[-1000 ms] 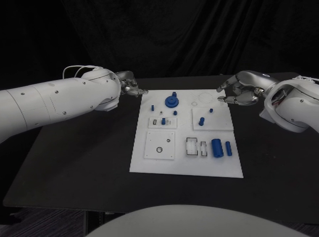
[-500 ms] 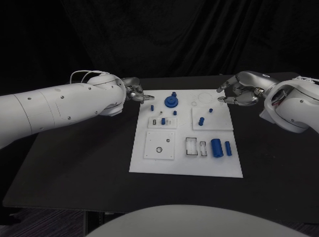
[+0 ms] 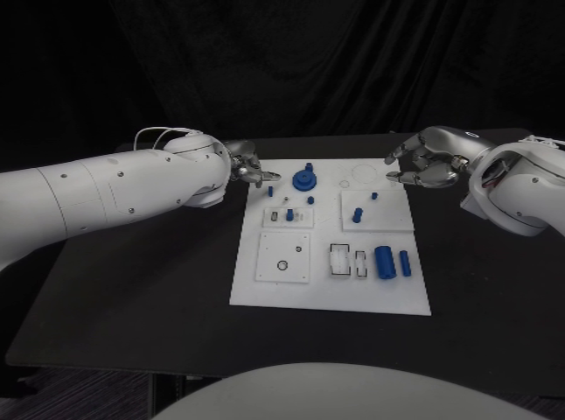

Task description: Assemble the parts on the task board

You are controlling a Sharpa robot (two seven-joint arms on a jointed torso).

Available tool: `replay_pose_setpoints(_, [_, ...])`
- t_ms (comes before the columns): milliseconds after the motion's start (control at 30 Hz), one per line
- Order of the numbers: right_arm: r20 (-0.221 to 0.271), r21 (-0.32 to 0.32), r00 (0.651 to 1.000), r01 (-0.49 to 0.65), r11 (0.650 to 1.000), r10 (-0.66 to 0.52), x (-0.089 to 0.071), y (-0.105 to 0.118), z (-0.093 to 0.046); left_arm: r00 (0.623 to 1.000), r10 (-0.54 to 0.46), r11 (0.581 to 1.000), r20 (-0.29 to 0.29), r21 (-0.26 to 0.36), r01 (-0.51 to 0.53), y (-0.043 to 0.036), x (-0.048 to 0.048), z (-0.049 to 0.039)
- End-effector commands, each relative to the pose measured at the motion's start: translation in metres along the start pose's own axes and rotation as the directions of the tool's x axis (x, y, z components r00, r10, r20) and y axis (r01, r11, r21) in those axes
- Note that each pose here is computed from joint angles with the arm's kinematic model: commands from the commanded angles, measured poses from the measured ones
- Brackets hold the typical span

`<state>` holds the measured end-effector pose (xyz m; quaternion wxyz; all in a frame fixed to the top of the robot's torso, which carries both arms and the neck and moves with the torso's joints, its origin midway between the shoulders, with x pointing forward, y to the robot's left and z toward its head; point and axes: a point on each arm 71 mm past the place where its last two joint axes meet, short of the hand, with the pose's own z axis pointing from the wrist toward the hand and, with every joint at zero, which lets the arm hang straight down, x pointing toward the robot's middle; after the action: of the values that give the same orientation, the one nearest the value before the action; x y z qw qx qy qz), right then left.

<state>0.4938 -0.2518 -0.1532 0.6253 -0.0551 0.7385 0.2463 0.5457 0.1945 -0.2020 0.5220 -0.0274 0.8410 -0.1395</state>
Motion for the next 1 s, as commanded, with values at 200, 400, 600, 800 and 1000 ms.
replay_pose_setpoints(200, [-0.004,0.015,1.000,0.001,1.000,0.000,0.0009,-0.0017,-0.0004,1.000,0.018,1.000,-0.025,0.005,-0.018,0.0005,0.0039,0.0042])
replay_pose_setpoints(400, [-0.005,0.012,1.000,0.001,1.000,-0.001,0.0013,-0.0009,0.0001,0.999,0.021,1.000,-0.034,0.003,-0.021,-0.0011,0.0061,0.0068])
replay_pose_setpoints(600, [-0.007,0.010,1.000,0.000,1.000,0.000,0.0016,-0.0002,0.0002,0.999,0.023,1.000,-0.039,0.004,-0.023,-0.0026,0.0077,0.0088])
replay_pose_setpoints(800, [-0.007,0.012,1.000,0.000,1.000,0.000,0.0015,-0.0006,-0.0001,0.998,0.027,1.000,-0.049,0.004,-0.027,-0.0030,0.0091,0.0103])
replay_pose_setpoints(1000, [-0.008,0.010,1.000,0.000,1.000,0.000,0.0017,-0.0001,0.0000,0.998,0.028,1.000,-0.054,0.006,-0.028,-0.0037,0.0105,0.0112])
